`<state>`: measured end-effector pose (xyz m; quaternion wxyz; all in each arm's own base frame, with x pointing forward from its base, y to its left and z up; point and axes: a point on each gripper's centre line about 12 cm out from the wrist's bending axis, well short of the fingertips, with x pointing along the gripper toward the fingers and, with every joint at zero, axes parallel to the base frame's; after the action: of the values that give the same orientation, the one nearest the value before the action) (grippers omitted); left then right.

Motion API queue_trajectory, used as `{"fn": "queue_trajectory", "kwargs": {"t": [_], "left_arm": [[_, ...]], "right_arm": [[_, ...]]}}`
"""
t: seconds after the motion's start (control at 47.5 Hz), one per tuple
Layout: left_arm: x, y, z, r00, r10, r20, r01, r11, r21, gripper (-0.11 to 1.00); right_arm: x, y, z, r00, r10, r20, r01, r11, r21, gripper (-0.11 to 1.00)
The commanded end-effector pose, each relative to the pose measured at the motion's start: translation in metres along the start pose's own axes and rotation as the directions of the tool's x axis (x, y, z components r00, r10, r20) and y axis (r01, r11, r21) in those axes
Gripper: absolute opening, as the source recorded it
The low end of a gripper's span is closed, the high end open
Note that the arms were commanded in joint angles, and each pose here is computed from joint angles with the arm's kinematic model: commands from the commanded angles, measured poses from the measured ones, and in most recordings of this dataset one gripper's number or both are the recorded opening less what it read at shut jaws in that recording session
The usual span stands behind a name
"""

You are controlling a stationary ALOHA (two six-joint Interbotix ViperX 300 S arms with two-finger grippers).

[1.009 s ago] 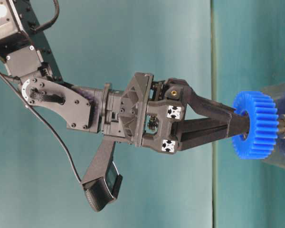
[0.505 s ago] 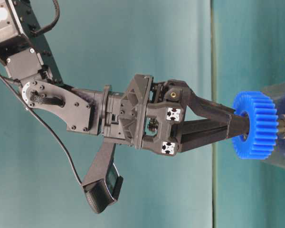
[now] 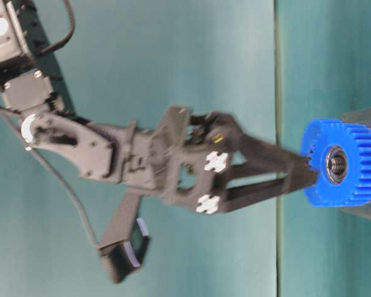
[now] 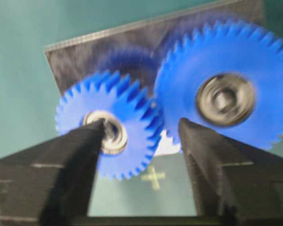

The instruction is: Fit the small gear onto the shaft.

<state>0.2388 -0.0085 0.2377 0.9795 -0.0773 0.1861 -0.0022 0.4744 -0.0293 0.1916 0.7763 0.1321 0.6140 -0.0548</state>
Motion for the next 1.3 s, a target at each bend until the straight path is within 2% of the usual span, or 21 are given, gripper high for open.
{"fn": "queue_trajectory", "kwargs": {"t": [0.0,0.21,0.336,0.694,0.799,0.904,1.094,1.283], "left_arm": [[0.0,-0.002,0.008,1.0,-0.006,0.024,0.006,1.0,0.004,0.0],[0.0,-0.002,0.007,1.0,-0.005,0.022,0.005,1.0,0.004,0.0],[0.0,-0.001,0.005,1.0,-0.005,0.018,0.005,1.0,0.004,0.0],[0.0,-0.001,0.004,1.0,-0.003,0.015,0.003,1.0,0.003,0.0],[0.0,-0.001,0.003,1.0,-0.003,0.015,0.003,1.0,0.003,0.0],[-0.001,-0.001,0.004,1.0,-0.003,0.017,0.003,1.0,0.002,0.0],[-0.001,0.0,0.004,1.0,-0.002,0.017,0.002,1.0,0.001,0.0],[-0.001,0.0,0.004,1.0,-0.002,0.018,0.002,1.0,0.001,0.0]], "right_arm": [[-0.019,0.005,0.01,0.998,0.013,0.053,-0.012,1.0,-0.018,0.52],[-0.007,0.003,0.004,1.0,0.007,0.0,-0.007,1.0,-0.011,0.11],[0.005,0.0,-0.003,0.999,-0.001,-0.046,0.001,1.0,-0.006,0.01],[0.016,0.0,-0.029,0.993,-0.008,-0.12,0.009,1.0,0.012,0.0],[0.01,0.011,-0.042,0.988,0.011,-0.153,-0.01,1.0,0.006,0.0],[-0.007,0.02,-0.048,0.99,0.017,-0.141,-0.018,1.0,-0.006,0.0],[-0.033,0.018,-0.028,0.999,0.033,-0.021,-0.033,0.999,0.019,0.0],[-0.027,0.01,-0.005,0.999,0.031,0.023,-0.032,0.999,0.027,0.0]]}}
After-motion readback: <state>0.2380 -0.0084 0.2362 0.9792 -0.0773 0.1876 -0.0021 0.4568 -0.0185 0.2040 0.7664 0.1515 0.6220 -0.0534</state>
